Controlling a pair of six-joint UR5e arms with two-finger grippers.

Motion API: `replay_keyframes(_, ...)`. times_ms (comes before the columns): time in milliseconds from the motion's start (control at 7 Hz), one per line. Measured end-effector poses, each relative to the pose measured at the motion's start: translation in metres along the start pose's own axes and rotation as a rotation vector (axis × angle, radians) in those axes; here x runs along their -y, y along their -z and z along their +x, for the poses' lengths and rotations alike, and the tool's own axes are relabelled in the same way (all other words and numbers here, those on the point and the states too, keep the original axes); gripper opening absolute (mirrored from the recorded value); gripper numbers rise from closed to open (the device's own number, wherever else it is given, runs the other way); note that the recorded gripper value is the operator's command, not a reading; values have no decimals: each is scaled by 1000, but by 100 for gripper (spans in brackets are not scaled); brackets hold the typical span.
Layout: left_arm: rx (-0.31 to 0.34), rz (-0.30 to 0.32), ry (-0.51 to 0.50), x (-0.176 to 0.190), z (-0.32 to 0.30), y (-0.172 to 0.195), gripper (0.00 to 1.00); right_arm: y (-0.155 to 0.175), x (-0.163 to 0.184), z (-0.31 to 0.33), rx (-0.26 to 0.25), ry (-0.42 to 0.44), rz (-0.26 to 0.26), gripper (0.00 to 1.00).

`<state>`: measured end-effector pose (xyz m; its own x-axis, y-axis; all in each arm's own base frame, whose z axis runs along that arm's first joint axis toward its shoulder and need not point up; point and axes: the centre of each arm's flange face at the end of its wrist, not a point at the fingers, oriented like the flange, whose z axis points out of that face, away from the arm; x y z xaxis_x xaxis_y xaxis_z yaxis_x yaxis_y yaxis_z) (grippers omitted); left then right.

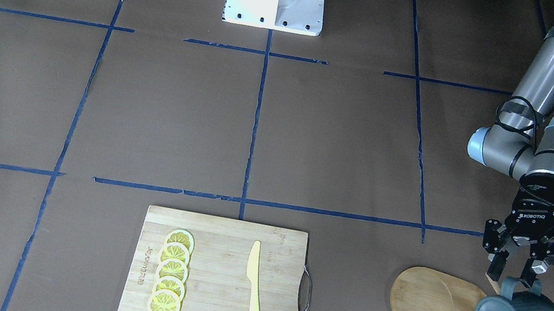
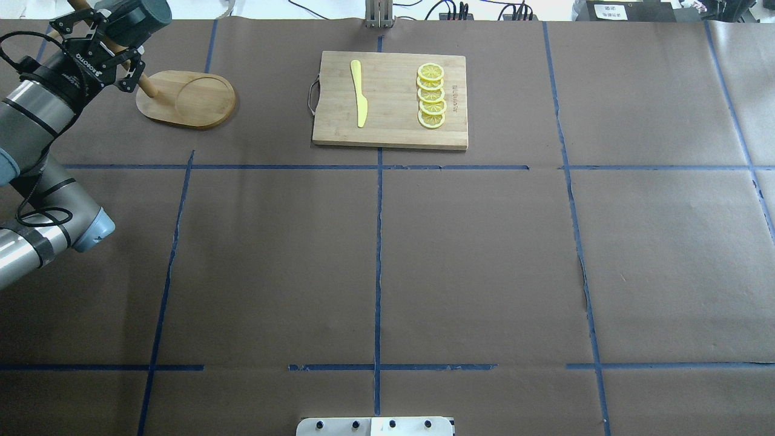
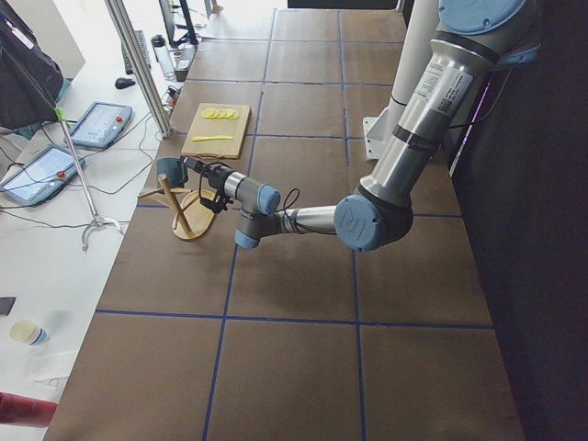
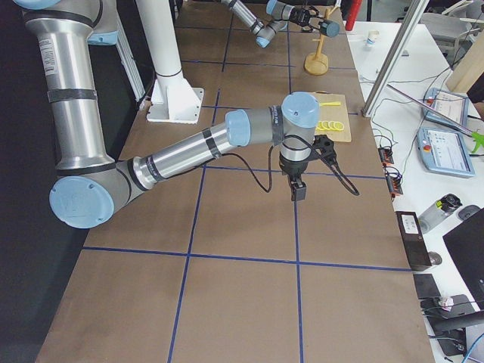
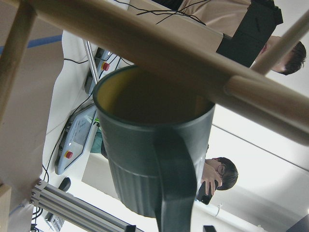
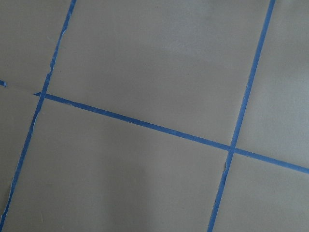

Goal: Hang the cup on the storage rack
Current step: 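Hook the mug handle onto the rack peg and release with the left gripper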

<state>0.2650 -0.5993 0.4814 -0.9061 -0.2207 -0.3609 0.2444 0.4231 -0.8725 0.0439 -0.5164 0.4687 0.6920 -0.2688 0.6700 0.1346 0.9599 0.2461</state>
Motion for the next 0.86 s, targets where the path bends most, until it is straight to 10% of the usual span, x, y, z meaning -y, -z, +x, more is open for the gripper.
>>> replay_keyframes(143,-1,-2,0,-1,1,0,100,0,0,0,0,1,1,100)
replay_keyframes(857,-4,-49,9,-12,25,50,100,0,1,0,-4,1,0,100)
